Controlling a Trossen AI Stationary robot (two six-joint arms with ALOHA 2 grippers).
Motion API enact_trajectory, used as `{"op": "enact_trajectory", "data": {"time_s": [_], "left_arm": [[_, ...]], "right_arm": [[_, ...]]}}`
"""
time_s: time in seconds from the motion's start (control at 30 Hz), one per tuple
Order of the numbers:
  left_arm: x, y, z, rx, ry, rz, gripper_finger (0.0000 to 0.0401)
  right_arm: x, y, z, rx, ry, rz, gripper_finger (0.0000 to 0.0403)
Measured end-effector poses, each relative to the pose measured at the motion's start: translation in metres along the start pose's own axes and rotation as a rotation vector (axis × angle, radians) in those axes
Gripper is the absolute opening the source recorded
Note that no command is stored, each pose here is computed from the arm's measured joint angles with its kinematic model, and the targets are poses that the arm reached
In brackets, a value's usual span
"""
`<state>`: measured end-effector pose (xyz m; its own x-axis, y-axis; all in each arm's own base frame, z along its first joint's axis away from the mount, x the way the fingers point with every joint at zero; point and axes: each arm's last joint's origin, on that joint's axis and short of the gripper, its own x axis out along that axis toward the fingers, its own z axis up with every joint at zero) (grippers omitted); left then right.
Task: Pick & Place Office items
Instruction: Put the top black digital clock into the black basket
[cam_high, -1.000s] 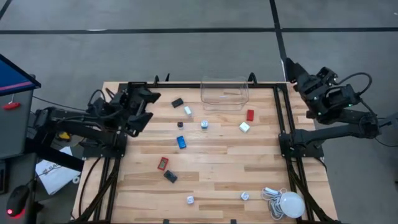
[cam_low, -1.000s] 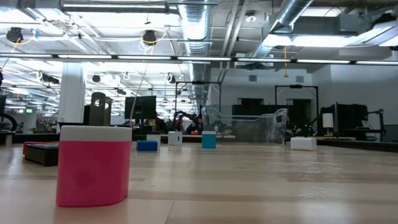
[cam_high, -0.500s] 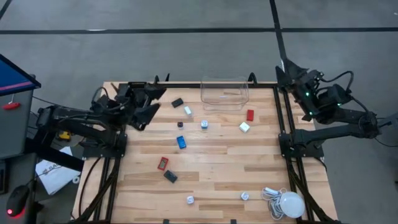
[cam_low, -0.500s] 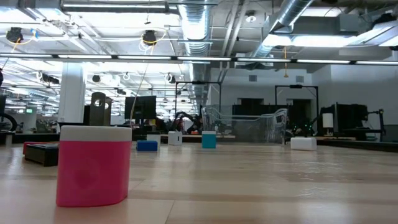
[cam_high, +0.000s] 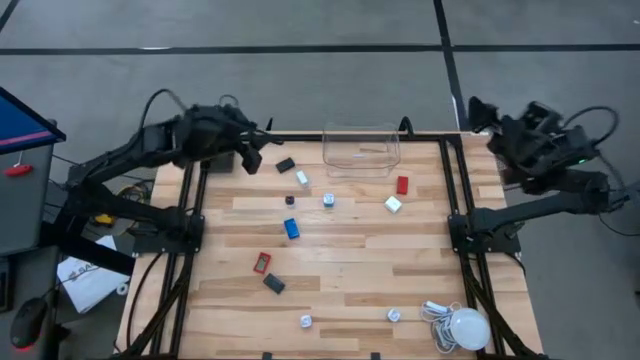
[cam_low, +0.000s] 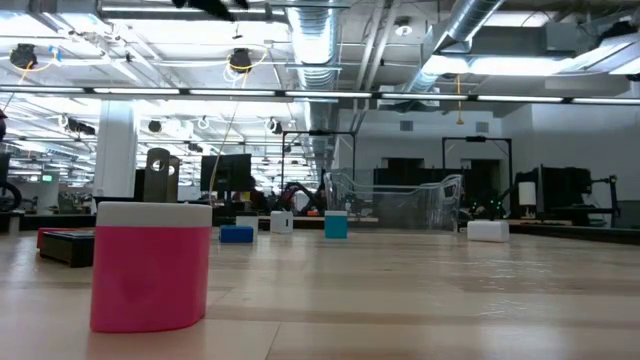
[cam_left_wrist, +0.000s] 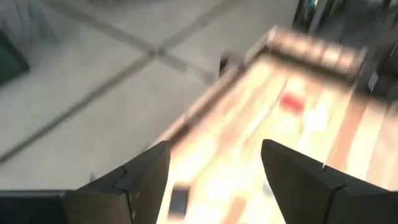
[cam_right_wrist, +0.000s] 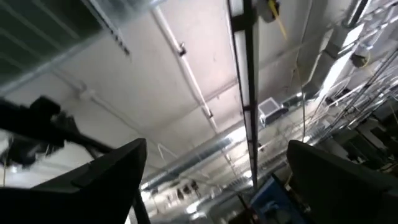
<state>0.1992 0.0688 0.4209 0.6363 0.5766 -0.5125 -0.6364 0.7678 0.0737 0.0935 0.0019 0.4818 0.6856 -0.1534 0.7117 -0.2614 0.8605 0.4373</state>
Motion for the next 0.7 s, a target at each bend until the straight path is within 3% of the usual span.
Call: {"op": "enact_trajectory", "data": {"time_s": [0.17, 0.37, 0.7], "left_arm": [[0.044, 0.004, -0.017, 0.072, 0.279, -0.037, 0.0275], [0.112, 0.006, -0.032, 0.14, 0.472, -0.029, 0.0304], [0.218, 0.028, -0.071, 0.106, 0.683, 0.084, 0.0306]], "right_arm": [[0.016, 0.021, 0.016, -0.089, 0.174, -0.035, 0.0379], [0.03, 0.034, 0.021, -0.166, 0.323, -0.144, 0.0379], [0.029, 0.04, 0.026, -0.122, 0.35, -0.245, 0.0379]]}}
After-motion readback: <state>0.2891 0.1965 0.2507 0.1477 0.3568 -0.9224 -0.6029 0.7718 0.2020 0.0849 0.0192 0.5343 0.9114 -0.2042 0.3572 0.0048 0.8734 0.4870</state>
